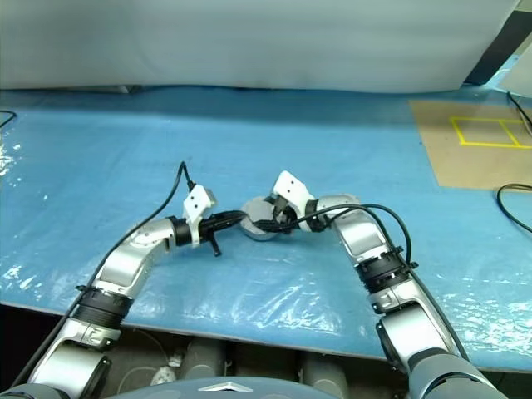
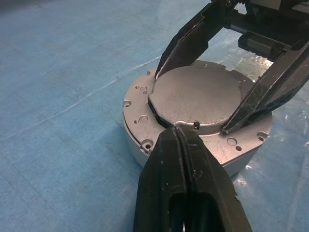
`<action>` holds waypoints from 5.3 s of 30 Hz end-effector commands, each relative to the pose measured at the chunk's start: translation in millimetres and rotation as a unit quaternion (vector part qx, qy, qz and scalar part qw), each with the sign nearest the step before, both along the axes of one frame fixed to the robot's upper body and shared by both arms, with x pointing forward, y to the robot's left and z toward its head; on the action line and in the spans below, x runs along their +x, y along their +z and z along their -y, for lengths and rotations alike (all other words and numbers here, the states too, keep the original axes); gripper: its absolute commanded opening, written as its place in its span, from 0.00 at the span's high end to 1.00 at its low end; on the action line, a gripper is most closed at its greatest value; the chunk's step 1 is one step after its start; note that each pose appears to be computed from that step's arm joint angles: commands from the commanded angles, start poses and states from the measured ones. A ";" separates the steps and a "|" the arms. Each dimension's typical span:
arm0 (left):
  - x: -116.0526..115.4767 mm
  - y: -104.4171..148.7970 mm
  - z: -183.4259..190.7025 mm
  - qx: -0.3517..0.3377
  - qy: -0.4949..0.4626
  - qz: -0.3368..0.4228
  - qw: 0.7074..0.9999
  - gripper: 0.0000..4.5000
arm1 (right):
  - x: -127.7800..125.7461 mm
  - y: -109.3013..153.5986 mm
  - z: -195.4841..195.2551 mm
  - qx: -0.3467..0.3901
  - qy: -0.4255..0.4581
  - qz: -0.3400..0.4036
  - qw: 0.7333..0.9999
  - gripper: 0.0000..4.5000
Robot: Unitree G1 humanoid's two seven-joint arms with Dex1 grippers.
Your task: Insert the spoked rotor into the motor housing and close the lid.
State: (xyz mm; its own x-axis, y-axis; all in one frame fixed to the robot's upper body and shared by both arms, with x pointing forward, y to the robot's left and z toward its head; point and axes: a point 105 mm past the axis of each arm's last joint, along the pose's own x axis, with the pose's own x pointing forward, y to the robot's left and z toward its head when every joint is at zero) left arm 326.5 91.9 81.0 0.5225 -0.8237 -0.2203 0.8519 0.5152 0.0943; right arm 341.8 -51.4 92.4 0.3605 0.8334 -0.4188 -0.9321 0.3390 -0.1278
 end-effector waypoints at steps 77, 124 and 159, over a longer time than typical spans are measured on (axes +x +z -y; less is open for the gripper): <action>-14.5 -21.5 4.7 0.040 -0.044 -0.018 0.998 1.00 | -27.7 -16.3 28.6 0.330 -0.153 -0.434 0.825 0.56; -18.7 87.5 -33.3 -0.291 0.014 -0.077 0.953 1.00 | -17.9 -0.4 22.4 0.395 -0.159 -0.447 0.786 0.70; -10.1 73.4 -30.3 -0.497 -0.022 -0.327 0.803 0.01 | -30.5 87.8 -10.1 0.418 -0.021 -0.406 0.813 0.70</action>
